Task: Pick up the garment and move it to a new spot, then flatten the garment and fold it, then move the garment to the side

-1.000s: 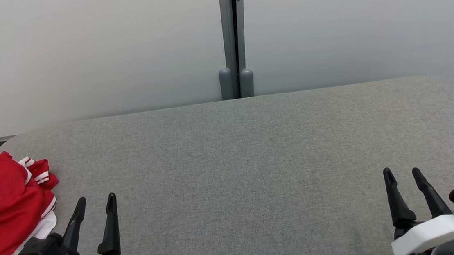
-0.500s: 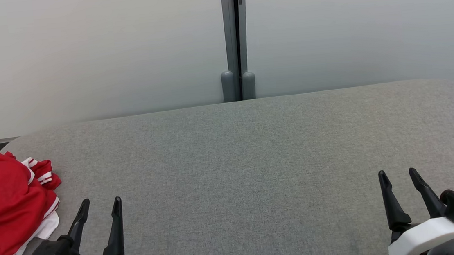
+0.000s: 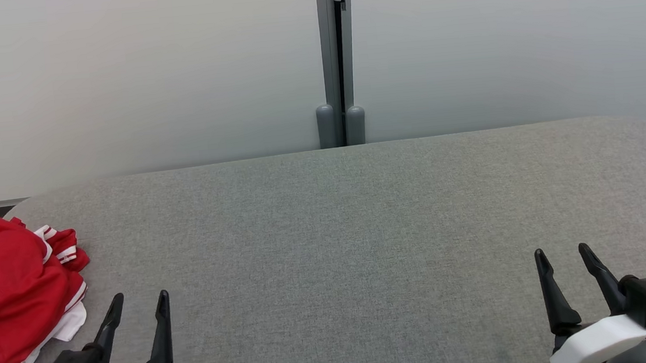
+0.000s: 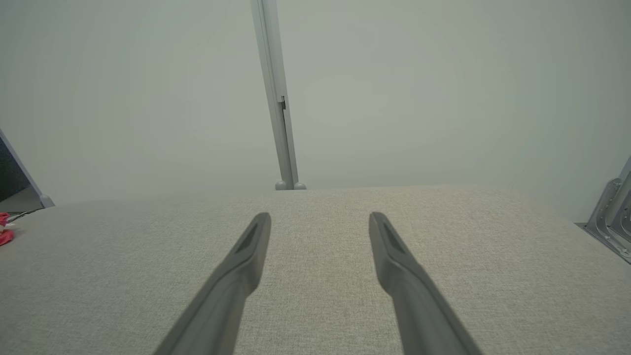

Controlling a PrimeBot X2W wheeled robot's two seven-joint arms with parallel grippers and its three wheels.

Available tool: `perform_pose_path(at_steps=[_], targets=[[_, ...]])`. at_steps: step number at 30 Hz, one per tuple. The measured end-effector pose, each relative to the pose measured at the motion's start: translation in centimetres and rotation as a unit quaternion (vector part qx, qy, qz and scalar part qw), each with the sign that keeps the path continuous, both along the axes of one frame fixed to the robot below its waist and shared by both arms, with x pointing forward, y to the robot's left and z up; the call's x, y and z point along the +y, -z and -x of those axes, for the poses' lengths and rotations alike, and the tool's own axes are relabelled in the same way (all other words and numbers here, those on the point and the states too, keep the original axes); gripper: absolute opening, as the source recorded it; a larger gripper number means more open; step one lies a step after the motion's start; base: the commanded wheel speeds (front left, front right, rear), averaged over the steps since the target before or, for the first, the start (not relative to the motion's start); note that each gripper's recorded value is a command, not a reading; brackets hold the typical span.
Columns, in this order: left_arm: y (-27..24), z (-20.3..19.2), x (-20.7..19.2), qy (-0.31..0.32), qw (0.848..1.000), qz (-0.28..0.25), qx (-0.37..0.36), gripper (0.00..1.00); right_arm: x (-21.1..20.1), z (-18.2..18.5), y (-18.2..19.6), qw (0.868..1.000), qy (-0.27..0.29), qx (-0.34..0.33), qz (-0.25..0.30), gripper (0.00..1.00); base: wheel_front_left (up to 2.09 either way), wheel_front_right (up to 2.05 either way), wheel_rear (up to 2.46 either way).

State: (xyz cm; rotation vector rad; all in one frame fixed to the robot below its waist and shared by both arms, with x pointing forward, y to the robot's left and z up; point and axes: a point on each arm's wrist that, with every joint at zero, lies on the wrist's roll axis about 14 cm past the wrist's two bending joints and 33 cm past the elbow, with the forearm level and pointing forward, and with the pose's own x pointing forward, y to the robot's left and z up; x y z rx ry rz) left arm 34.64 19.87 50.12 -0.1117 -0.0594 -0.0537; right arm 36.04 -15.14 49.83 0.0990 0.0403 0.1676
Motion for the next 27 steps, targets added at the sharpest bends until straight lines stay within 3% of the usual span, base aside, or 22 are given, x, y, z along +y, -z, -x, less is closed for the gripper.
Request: perform_pose_path(at_steps=[19,27], targets=[[0.9,0.2,0.5,-0.012,1.0,0.013,0.013,1.0,0.1,-0.1,0.2,1.0,0.001,0.003,-0.001,1.0,0.0,0.0,0.0],[0.6,1.1,2.8,-0.049,0.999,0.02,0.007,1.0,3.0,-1.0,-0.8,0.999,-0.044,-0.012,0.016,1.0,0.0,0.0,0.0]])
